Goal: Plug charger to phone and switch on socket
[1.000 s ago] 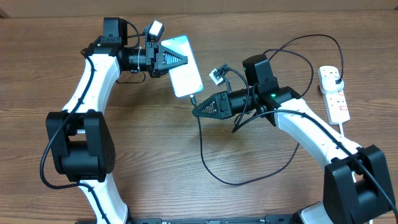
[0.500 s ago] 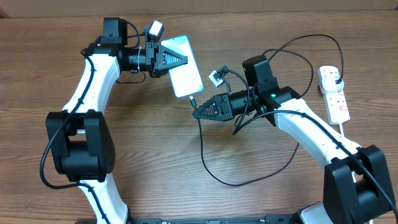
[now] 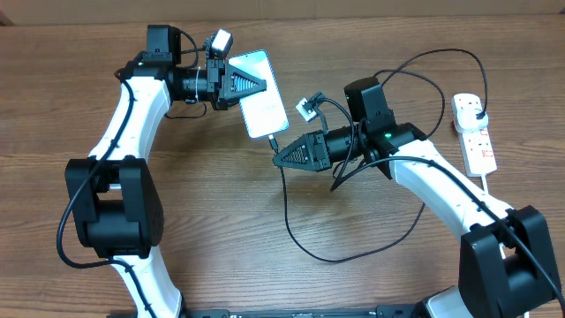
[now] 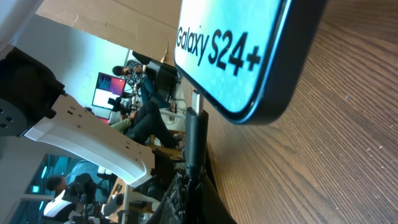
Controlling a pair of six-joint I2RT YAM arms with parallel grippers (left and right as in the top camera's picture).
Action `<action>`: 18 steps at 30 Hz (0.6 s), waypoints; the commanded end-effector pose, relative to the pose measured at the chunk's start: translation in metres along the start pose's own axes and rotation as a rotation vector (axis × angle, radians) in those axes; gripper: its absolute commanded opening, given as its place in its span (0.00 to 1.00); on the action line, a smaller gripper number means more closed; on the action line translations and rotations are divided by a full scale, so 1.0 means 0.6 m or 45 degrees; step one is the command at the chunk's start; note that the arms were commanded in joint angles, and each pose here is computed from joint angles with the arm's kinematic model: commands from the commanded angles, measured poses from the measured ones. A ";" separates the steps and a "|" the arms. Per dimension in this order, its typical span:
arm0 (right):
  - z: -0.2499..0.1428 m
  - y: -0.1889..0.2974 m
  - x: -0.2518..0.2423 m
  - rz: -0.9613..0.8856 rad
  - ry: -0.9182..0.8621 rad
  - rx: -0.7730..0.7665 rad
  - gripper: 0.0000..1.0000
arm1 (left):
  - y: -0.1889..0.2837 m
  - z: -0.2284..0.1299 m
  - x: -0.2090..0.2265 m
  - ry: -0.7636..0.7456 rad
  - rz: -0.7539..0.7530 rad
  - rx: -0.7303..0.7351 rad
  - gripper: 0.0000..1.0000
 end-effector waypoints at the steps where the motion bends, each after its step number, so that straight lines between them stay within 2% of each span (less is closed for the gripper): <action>1: 0.003 0.006 0.008 0.010 0.043 -0.011 0.04 | -0.005 0.003 -0.018 -0.009 -0.071 0.015 0.04; 18: 0.004 0.006 0.008 0.000 0.043 -0.018 0.04 | -0.010 0.002 -0.019 -0.005 -0.075 0.025 0.04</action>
Point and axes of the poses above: each gripper's point midway between its finger pads, its own y axis back along the fingers, its own x axis along the line the jaws close on, z = x × y, the point moved 9 cm from there along y, back along the fingers, and after that the axes turned 10 degrees about -y, right-handed, at the moved point
